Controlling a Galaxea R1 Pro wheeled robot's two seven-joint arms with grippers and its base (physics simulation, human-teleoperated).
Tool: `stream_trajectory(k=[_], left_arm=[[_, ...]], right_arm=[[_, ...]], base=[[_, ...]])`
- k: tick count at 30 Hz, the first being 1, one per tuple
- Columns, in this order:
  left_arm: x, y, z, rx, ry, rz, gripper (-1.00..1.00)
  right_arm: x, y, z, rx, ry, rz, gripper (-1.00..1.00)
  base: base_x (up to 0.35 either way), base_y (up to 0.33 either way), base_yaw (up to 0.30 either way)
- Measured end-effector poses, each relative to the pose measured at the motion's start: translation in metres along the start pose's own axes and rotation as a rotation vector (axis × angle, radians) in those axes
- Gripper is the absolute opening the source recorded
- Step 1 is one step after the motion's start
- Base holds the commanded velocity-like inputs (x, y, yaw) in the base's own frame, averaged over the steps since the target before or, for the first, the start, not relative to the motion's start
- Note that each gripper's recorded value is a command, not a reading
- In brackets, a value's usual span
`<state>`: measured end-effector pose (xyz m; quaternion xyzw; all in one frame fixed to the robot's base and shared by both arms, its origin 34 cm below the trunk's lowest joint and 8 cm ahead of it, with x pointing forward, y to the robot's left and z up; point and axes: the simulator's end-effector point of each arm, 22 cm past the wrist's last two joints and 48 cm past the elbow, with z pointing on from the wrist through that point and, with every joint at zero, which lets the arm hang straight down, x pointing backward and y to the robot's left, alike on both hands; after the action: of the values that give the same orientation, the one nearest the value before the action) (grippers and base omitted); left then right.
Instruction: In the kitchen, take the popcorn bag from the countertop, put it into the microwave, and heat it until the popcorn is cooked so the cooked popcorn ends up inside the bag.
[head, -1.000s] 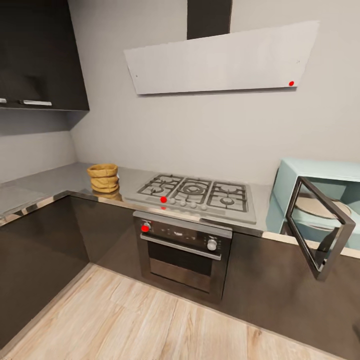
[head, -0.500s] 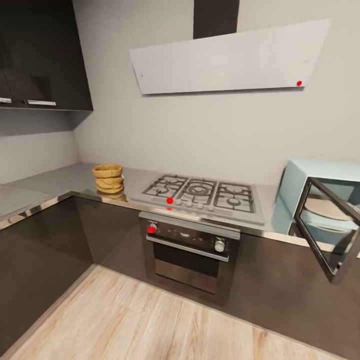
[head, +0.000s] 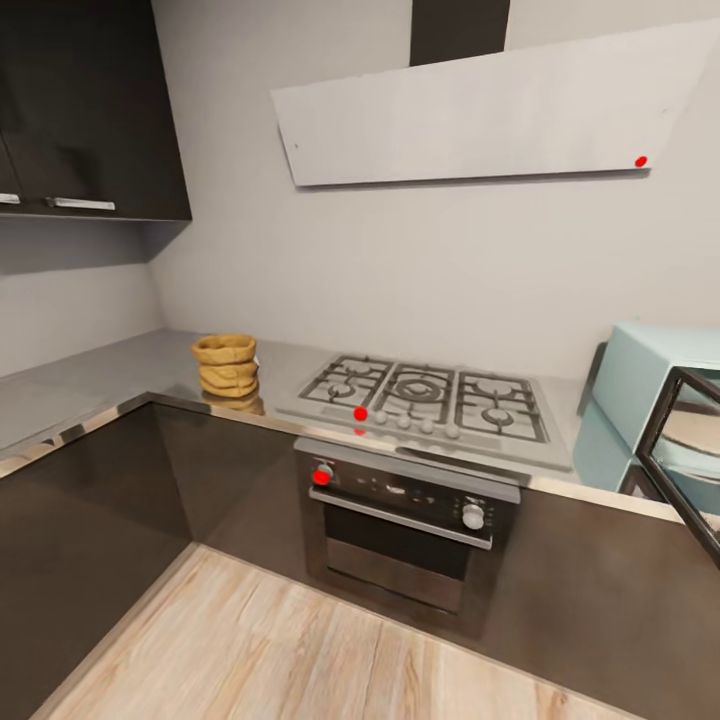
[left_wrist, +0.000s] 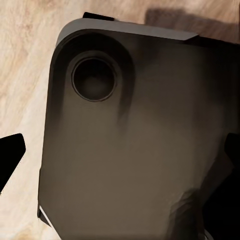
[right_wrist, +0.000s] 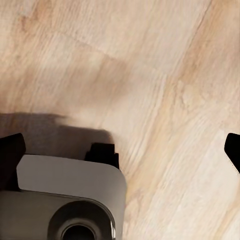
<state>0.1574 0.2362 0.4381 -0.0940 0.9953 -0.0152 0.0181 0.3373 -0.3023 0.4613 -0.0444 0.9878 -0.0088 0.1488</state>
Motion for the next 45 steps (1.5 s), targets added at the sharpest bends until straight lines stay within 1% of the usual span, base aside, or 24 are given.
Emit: stream_trajectory(k=[8,16,21,23,35,45], left_arm=[[-0.0002,0.0014,0.0,-0.003,0.0,0.0,1.0],[-0.0002,0.0015,0.0,-0.003,0.0,-0.004,1.0],[-0.0003,0.0016,0.0001,-0.003,0.0,-0.036,1.0],[-0.0003,0.0016,0.0001,-0.003,0.0,-0.041,1.0],[-0.0003,0.0016,0.0001,-0.003,0.0,-0.043,1.0],[-0.0008,0.0011,0.0001,-0.003,-0.001,-0.044,1.0]], right_arm=[[0.0002,0.0035,0.0002,-0.006,0.002,0.001,1.0],[0.0002,0.0024,0.0002,-0.003,0.002,0.001,1.0],[0.0002,0.0021,0.0003,-0.003,0.002,0.001,1.0],[0.0002,0.0023,0.0004,-0.003,0.002,0.001,1.0],[0.0003,0.0019,0.0004,-0.001,0.003,0.002,1.0],[0.0009,-0.0021,0.0001,0.002,0.004,0.003,1.0]], base=[[0.244,0.0,0.006],[0.182,0.0,0.228],[0.025,0.0,0.268],[0.002,0.0,0.268],[0.0,0.0,0.255],[0.0,0.0,0.022]])
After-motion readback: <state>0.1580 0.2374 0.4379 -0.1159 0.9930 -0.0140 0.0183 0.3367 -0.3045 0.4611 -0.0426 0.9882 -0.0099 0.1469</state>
